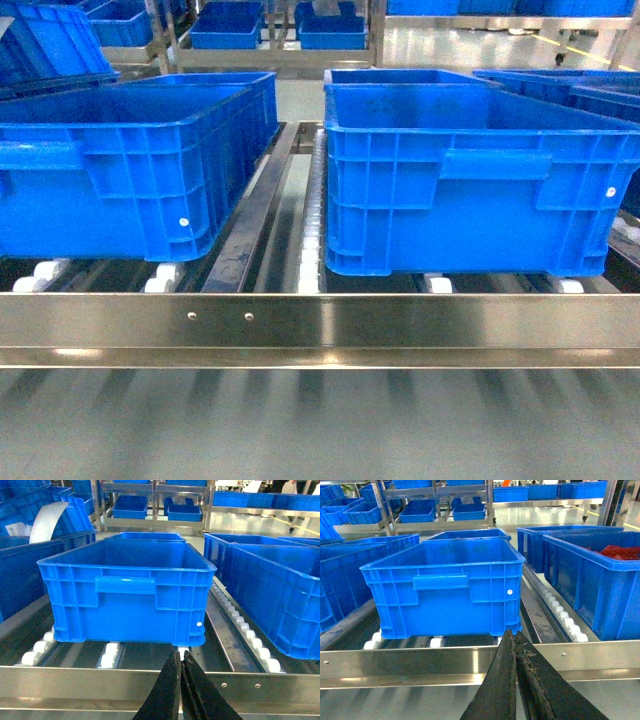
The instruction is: Sort blue parts and orange caps into right shelf containers
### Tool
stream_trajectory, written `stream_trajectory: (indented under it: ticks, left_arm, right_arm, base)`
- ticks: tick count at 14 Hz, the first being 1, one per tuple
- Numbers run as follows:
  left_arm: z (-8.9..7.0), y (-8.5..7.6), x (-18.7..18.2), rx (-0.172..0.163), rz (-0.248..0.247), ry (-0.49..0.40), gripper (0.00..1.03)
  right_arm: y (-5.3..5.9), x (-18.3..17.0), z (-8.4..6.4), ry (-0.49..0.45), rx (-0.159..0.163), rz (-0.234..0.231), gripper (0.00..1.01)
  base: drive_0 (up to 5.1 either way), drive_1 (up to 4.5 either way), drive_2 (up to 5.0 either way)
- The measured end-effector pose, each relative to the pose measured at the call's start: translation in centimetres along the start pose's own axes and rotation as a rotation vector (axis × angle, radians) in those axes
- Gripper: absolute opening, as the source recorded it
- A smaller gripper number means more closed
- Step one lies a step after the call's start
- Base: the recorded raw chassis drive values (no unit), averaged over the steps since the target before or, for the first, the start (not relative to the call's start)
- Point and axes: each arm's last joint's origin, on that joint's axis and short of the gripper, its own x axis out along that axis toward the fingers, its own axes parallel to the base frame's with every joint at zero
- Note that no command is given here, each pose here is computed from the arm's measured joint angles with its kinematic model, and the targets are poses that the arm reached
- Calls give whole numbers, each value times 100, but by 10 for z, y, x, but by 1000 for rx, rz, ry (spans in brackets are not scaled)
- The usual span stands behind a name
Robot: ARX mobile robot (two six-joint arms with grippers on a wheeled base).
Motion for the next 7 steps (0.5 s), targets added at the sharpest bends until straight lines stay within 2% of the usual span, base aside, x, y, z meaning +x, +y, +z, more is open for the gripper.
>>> stream_trajectory:
  ticks: [4,5,6,7]
  left_arm:
    - [-11,0,-17,0,0,-17,2]
    - [-14,0,-19,0,0,8,2]
    - [-11,0,-23,0,0,-8,2]
    - [-9,0,-29,0,1,-18,2]
  right_arm:
    - [0,-6,0,2,0,0,2]
    - [0,-7,-1,3,1,0,2]
    - [0,-8,-1,4,3,0,2]
    - [0,-17,-7,56,3,2,2]
  base:
    - [0,0,0]
    - [0,0,0]
    - [0,0,0]
    - [0,0,0]
